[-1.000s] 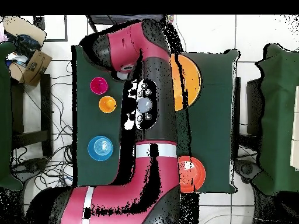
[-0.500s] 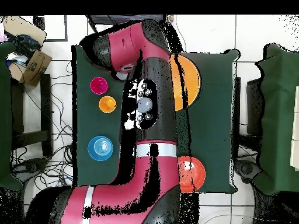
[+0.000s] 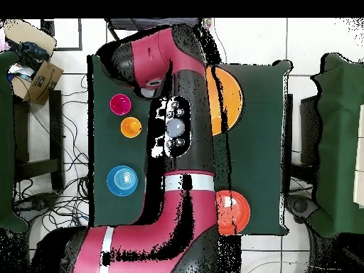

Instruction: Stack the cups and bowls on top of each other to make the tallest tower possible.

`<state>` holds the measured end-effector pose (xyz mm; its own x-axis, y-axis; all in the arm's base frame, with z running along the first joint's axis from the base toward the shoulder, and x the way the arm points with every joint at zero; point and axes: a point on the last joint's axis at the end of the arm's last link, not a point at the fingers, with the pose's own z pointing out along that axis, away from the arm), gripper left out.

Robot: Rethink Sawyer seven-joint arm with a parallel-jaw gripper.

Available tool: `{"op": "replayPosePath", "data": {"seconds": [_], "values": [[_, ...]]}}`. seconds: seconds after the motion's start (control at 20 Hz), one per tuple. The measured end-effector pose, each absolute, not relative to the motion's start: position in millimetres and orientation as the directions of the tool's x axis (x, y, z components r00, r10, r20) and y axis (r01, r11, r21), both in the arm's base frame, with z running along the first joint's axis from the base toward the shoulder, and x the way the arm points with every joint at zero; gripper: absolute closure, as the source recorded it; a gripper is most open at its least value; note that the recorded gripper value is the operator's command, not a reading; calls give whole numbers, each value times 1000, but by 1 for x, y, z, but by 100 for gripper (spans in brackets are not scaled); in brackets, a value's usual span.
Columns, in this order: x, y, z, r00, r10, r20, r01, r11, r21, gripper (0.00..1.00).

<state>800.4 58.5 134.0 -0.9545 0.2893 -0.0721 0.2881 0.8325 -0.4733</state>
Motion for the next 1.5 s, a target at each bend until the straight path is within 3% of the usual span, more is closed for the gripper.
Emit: {"op": "replayPosePath", "data": {"seconds": [1.5], "values": [[817,72,127,-955,277,-105,294,837,-462,100]]}}
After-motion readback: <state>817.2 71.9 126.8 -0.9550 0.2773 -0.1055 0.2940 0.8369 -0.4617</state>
